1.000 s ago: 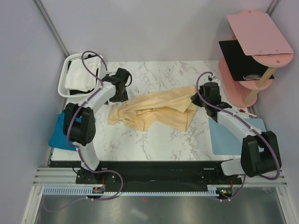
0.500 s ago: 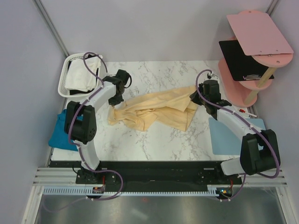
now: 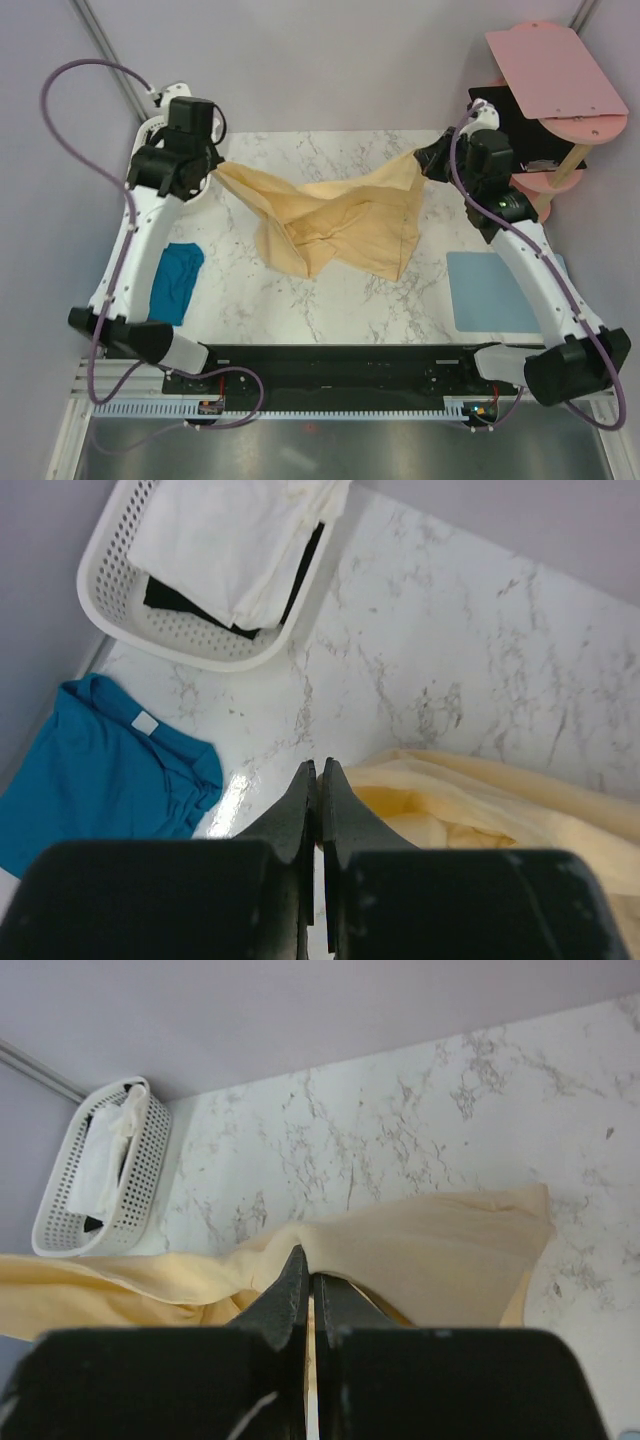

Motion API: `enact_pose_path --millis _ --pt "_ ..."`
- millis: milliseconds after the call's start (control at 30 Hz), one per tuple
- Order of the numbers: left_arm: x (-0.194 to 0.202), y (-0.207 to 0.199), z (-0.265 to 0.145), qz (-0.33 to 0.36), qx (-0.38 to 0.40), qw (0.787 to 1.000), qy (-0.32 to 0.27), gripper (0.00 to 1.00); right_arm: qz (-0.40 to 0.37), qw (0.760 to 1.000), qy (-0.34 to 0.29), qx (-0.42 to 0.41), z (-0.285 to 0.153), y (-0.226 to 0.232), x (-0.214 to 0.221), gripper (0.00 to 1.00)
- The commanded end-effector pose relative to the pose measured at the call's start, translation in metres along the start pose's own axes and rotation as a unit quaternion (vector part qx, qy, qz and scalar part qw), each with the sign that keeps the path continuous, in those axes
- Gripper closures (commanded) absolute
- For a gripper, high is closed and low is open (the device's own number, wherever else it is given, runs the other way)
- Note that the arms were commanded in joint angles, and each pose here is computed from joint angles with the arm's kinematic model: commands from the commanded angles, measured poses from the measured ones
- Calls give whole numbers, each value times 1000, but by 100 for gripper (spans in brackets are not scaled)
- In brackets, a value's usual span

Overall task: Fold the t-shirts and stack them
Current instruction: Flatten the tshirt out

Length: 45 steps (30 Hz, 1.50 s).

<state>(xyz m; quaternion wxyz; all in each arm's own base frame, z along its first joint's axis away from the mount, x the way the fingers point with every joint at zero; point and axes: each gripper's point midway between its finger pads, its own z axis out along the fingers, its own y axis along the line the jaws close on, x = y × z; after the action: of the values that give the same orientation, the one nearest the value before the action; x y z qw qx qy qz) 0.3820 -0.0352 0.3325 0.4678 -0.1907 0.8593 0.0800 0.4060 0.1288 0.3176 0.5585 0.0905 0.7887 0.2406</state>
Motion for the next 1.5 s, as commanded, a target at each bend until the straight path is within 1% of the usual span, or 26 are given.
enact_pose_path --millis 0,67,133,267,333,500,533,567,600,633,700,733,800,833,900,967,1033,1133,1200,1233,1300,1333,1367,1400,1433,1467 --pt "-43 42 -81 -26 28 996 -86 98 -48 994 -93 -30 -78 34 -72 100" --pt "-51 55 -115 -45 59 990 -118 98 -61 989 -129 -36 -113 42 -89 100" --pt "-54 60 -137 -51 88 986 -135 98 -69 985 -152 -35 -139 44 -98 100" --pt "-57 76 -189 -71 151 970 -175 98 -79 971 -220 -56 -219 58 -123 100" --pt "-59 85 -223 -84 196 956 -202 98 -76 957 -269 -75 -267 68 -139 100" --pt "-69 97 -295 -98 289 917 -255 98 -66 929 -351 -101 -360 84 -166 100" --pt "-78 106 -318 -107 302 905 -280 98 -63 926 -357 -100 -368 84 -169 100" --pt "-80 109 -326 -106 307 901 -288 98 -65 927 -356 -97 -373 84 -170 100" --pt "-84 113 -333 -107 309 897 -299 98 -63 920 -371 -106 -389 90 -178 100" --pt "-90 121 -348 -113 314 887 -319 98 -63 921 -368 -107 -388 92 -180 100" --pt "-96 119 -347 -109 309 889 -320 98 -62 919 -373 -112 -394 96 -185 100" --pt "-99 118 -345 -109 304 891 -321 98 -62 922 -366 -109 -385 97 -186 100" --pt "-104 110 -323 -103 278 905 -306 98 -56 928 -356 -92 -368 91 -187 100" --pt "-103 104 -309 -97 266 914 -292 98 -59 934 -341 -83 -350 90 -187 100" --pt "-105 88 -273 -82 234 933 -260 98 -59 946 -312 -65 -316 82 -180 100" --pt "-101 70 -239 -61 213 948 -228 98 -64 960 -269 -44 -266 71 -166 100" --pt "-95 46 -190 -37 183 965 -183 98 -69 969 -234 -28 -224 61 -153 100" --pt "-76 17 -124 1 146 981 -128 98 -74 980 -185 7 -155 37 -125 100" --pt "-73 2 -92 15 132 984 -117 98 -77 984 -157 20 -115 24 -105 100" --pt "-60 -12 -59 34 120 988 -87 98 -77 988 -129 30 -85 14 -90 100" --pt "-50 -22 -19 45 100 992 -58 98 -77 990 -111 41 -49 1 -73 100" --pt "-36 -33 17 62 85 994 -25 98 -78 992 -82 62 -16 -15 -54 100" --pt "-32 -33 37 64 69 995 -15 98 -77 991 -81 69 1 -20 -52 100" --pt "-27 -36 53 68 61 996 -2 98 -75 992 -46 88 36 -38 -28 100" --pt "-15 -44 86 77 47 996 22 98 -72 992 -35 95 54 -49 -22 100" --pt "-13 -44 101 75 39 996 29 98 -68 992 -42 93 70 -47 -31 100"
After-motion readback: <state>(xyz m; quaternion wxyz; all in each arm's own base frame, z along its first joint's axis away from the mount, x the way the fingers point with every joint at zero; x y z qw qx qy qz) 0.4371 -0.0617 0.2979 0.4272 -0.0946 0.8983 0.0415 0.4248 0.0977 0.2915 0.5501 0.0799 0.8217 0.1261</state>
